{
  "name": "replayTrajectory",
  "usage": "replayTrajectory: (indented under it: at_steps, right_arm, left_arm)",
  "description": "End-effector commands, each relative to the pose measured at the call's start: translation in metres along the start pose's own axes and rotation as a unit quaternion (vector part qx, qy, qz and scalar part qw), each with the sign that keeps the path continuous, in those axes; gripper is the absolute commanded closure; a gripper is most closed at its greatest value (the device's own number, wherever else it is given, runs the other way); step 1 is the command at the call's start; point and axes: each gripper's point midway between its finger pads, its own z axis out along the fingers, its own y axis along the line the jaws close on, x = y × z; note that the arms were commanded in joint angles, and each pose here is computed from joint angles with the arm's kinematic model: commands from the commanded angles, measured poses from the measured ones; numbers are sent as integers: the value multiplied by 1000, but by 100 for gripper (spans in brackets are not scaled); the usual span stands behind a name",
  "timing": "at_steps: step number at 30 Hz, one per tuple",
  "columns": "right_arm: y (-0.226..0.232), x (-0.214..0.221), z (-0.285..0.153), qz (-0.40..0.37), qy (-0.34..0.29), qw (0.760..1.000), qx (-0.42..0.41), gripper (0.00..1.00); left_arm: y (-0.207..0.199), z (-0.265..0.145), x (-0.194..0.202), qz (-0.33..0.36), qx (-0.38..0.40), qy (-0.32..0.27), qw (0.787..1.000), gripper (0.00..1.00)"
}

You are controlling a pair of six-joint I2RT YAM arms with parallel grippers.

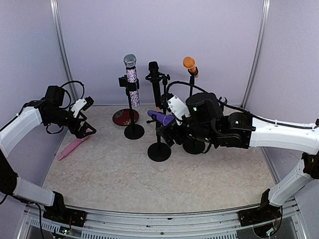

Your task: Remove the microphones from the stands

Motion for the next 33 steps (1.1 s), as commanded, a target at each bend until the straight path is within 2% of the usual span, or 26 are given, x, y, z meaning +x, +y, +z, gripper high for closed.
replayTrajectory:
  at_steps: [1,12,17,20,25,29,30,32,33]
  right_arm:
    - [-5,-7,10,-3,0,1000,4,7]
    - [-25,0,30,-12,28,999,36,24]
    - [-30,-10,26,0,-9,999,38,38]
    - [-31,-12,29,2,-10,999,35,49]
    - [-21,-8,33,8,-3,1000,5,58]
    - [-16,-7,31,46,-5,999,-26,57]
    - [-15,-7,31,57,-5,998,-31,50]
    - [-18,-5,31,78,-4,997,-25,21]
    - [-19,-5,33,88,-4,996,-24,19]
  left_arm:
    - [-5,-3,-10,2,0,-12,1000,1]
    - [-12,-5,-18,8,-2,-19,1000,1]
    - [-21,-3,-17,5,8,-20,1000,1]
    - [-26,1,-14,5,12,-16,1000,1]
    - [-37,6,-16,8,22,-19,1000,1]
    - [-43,8,-21,1,32,-29,999,1]
    - [-45,9,-22,-1,37,-32,999,1]
    - [-48,10,-24,0,45,-34,998,1]
    - [-50,10,-24,3,48,-34,998,1]
